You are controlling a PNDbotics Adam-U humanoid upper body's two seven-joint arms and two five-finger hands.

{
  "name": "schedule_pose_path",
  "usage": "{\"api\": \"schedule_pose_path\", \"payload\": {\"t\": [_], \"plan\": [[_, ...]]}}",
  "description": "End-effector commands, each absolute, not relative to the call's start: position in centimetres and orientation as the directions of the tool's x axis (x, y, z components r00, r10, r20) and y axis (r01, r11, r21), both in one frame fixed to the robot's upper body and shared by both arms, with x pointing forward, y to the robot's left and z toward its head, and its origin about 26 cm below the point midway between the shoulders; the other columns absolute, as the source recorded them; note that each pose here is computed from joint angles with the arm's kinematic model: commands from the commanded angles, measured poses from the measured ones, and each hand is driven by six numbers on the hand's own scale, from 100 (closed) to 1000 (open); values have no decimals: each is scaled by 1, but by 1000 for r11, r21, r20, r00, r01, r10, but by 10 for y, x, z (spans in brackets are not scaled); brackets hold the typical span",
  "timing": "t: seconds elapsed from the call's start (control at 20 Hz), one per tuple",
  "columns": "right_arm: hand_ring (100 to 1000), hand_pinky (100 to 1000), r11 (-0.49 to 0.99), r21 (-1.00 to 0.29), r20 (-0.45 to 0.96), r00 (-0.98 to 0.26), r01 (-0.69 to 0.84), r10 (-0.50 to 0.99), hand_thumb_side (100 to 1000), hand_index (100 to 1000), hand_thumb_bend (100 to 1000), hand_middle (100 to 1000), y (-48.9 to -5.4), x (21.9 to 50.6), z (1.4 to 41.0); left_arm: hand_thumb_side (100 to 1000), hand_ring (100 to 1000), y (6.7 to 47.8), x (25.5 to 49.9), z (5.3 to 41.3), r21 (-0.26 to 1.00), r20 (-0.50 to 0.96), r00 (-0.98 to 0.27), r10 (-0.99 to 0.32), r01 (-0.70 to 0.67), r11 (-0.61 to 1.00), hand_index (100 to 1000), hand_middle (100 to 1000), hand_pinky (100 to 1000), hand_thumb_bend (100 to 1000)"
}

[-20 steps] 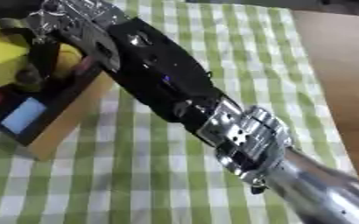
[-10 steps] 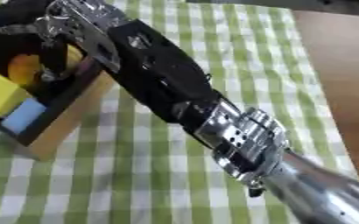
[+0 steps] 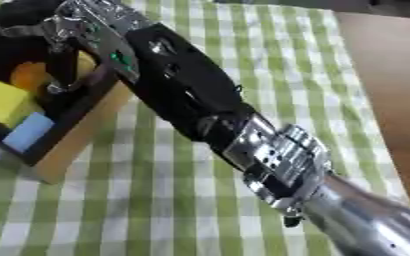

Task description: Pick up objects on the table and place them in the box.

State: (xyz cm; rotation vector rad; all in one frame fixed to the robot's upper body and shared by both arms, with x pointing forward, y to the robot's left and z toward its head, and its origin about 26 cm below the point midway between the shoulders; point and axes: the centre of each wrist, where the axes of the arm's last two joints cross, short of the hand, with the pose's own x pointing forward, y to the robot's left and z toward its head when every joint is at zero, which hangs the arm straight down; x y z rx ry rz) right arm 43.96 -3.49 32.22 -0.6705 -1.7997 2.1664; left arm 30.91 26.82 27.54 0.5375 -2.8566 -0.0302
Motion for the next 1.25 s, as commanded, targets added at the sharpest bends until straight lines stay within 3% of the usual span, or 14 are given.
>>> {"api": "schedule_pose_path", "payload": {"t": [0.05, 0.1, 0.2, 0.3, 0.5, 0.8, 1.15, 1.2, 1.25], "plan": [[886, 907, -130, -981, -186, -856, 140, 482, 100, 935, 287, 721, -47, 432, 347, 684, 803, 271, 305, 281, 61, 203, -906, -371, -366, 929, 814, 773, 787, 340], [881, 902, -90, -984, -177, -854, 152, 490, 100, 930, 253, 714, -52, 428, 353, 684, 803, 271, 305, 281, 60, 205, -905, -373, -369, 928, 814, 773, 787, 340], [858, 879, 10, -985, -146, -853, 174, 500, 100, 901, 100, 687, -65, 417, 368, 684, 803, 272, 305, 280, 60, 207, -902, -379, -374, 925, 814, 773, 787, 340], [841, 859, 114, -973, -118, -855, 202, 505, 100, 874, 100, 662, -79, 402, 383, 683, 803, 274, 305, 279, 60, 209, -899, -385, -381, 923, 814, 773, 787, 341], [832, 847, 291, -922, -81, -863, 255, 499, 378, 839, 100, 634, -110, 368, 404, 683, 803, 276, 305, 277, 59, 216, -892, -397, -394, 917, 814, 774, 787, 340], [832, 844, 496, -808, -32, -864, 319, 503, 597, 821, 100, 625, -156, 329, 410, 680, 803, 278, 304, 275, 50, 223, -885, -408, -407, 912, 814, 774, 787, 341], [816, 838, 699, -626, 22, -889, 344, 457, 629, 802, 100, 634, -190, 292, 402, 685, 803, 279, 304, 269, 11, 247, -880, -406, -416, 909, 813, 774, 787, 339], [818, 838, 719, -602, 25, -892, 346, 451, 666, 805, 100, 652, -195, 288, 400, 685, 803, 279, 304, 268, 8, 249, -879, -407, -418, 908, 813, 774, 787, 339], [821, 837, 735, -583, 27, -895, 348, 445, 634, 808, 100, 660, -199, 286, 399, 685, 803, 280, 304, 268, 6, 250, -878, -408, -420, 907, 813, 774, 787, 339]]}}
